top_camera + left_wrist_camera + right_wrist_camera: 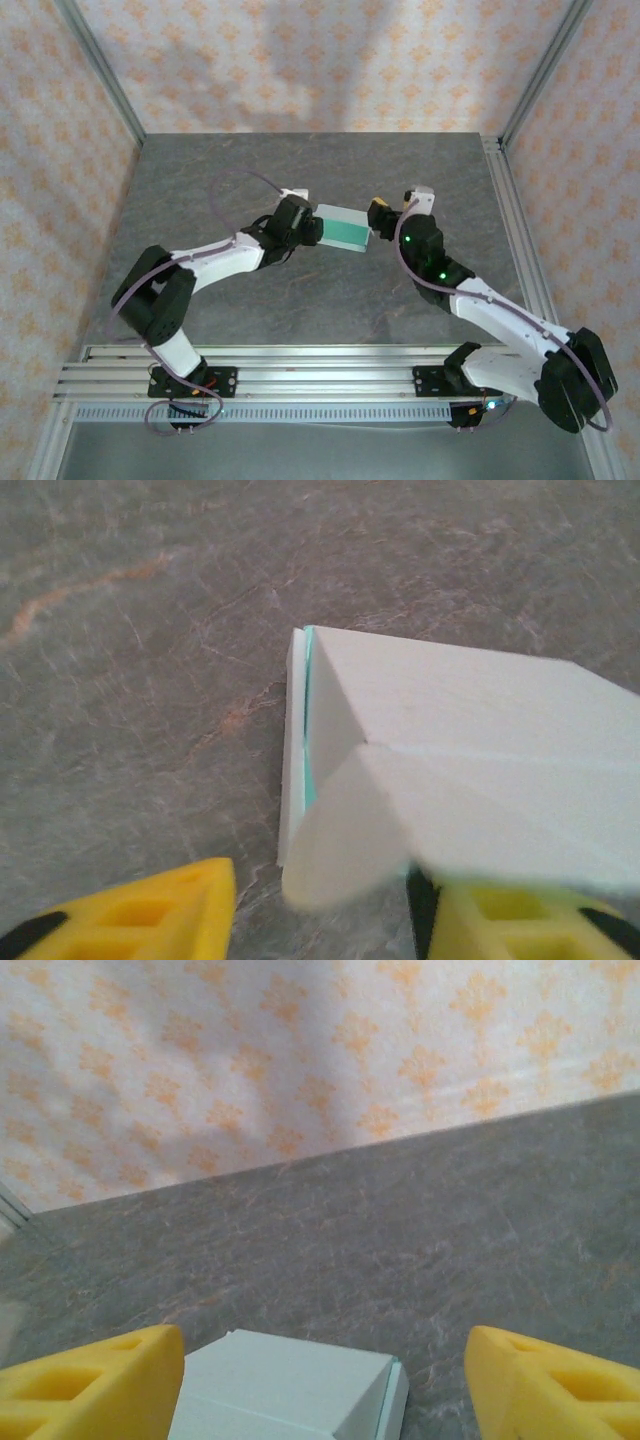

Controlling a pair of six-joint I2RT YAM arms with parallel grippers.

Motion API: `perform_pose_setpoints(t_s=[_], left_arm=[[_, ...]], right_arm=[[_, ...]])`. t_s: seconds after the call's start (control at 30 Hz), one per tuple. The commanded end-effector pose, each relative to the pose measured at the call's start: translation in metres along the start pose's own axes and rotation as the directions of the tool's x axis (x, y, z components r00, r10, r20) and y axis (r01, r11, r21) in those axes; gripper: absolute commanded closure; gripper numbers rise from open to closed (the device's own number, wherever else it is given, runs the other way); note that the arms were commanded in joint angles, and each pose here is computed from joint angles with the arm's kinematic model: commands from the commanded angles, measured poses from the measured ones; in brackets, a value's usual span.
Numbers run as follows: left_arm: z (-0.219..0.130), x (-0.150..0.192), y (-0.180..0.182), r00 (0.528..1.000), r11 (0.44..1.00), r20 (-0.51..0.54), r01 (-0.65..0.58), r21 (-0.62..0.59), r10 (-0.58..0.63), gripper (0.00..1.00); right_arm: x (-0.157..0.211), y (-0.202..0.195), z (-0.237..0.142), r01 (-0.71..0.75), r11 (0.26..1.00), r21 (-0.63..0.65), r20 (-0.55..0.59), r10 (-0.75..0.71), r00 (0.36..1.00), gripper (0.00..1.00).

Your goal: Fold the paper box

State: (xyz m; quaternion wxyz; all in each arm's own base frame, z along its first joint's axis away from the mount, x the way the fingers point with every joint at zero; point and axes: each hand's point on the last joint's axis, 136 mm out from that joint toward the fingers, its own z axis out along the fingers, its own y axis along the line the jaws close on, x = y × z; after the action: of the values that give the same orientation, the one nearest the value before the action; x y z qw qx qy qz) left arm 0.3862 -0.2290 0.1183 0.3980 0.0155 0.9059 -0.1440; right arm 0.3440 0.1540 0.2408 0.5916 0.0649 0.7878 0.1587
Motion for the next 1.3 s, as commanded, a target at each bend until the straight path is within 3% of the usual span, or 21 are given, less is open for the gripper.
perform_pose_setpoints(t_s=[0.0,0.13,0.2,0.37,0.57,0.73,0.87,1.27], left_arm=[[-0.031,-0.016,-0.004,0.993,0.999,0.114,-0.020,0.039,0.015,0.40],[-0.064,-0.028,0.002,0.974,0.997,0.228,-0.003,0.077,-0.015,0.24],[-0.073,-0.034,0.002,0.975,0.995,0.223,0.000,0.101,-0.023,0.16],[-0.065,-0.049,0.002,0.990,0.980,0.099,0.086,0.177,-0.105,0.13],[-0.022,-0.045,0.001,0.977,0.964,-0.130,0.190,0.187,-0.167,0.10],[0.010,-0.039,0.005,0.954,0.969,-0.256,0.196,0.149,-0.153,0.14],[0.027,-0.016,0.005,0.928,0.970,-0.347,0.194,0.147,-0.133,0.25],[0.038,0.023,0.017,0.908,0.968,-0.391,0.217,0.126,-0.152,0.40]], right_arm=[[0.029,-0.014,0.012,-0.097,0.991,0.090,-0.180,0.112,0.977,0.18],[0.042,-0.006,0.031,-0.163,0.983,0.084,-0.285,0.181,0.941,0.14],[0.046,-0.003,0.039,-0.193,0.978,0.081,-0.303,0.209,0.930,0.14],[0.072,-0.010,0.056,-0.262,0.956,0.132,-0.383,0.293,0.876,0.19],[0.103,-0.017,0.069,-0.340,0.924,0.175,-0.448,0.382,0.808,0.27],[0.117,-0.020,0.073,-0.363,0.914,0.181,-0.465,0.405,0.787,0.37],[0.124,-0.020,0.073,-0.364,0.914,0.180,-0.490,0.405,0.772,0.39],[0.151,-0.034,0.085,-0.357,0.910,0.211,-0.541,0.413,0.732,0.45]])
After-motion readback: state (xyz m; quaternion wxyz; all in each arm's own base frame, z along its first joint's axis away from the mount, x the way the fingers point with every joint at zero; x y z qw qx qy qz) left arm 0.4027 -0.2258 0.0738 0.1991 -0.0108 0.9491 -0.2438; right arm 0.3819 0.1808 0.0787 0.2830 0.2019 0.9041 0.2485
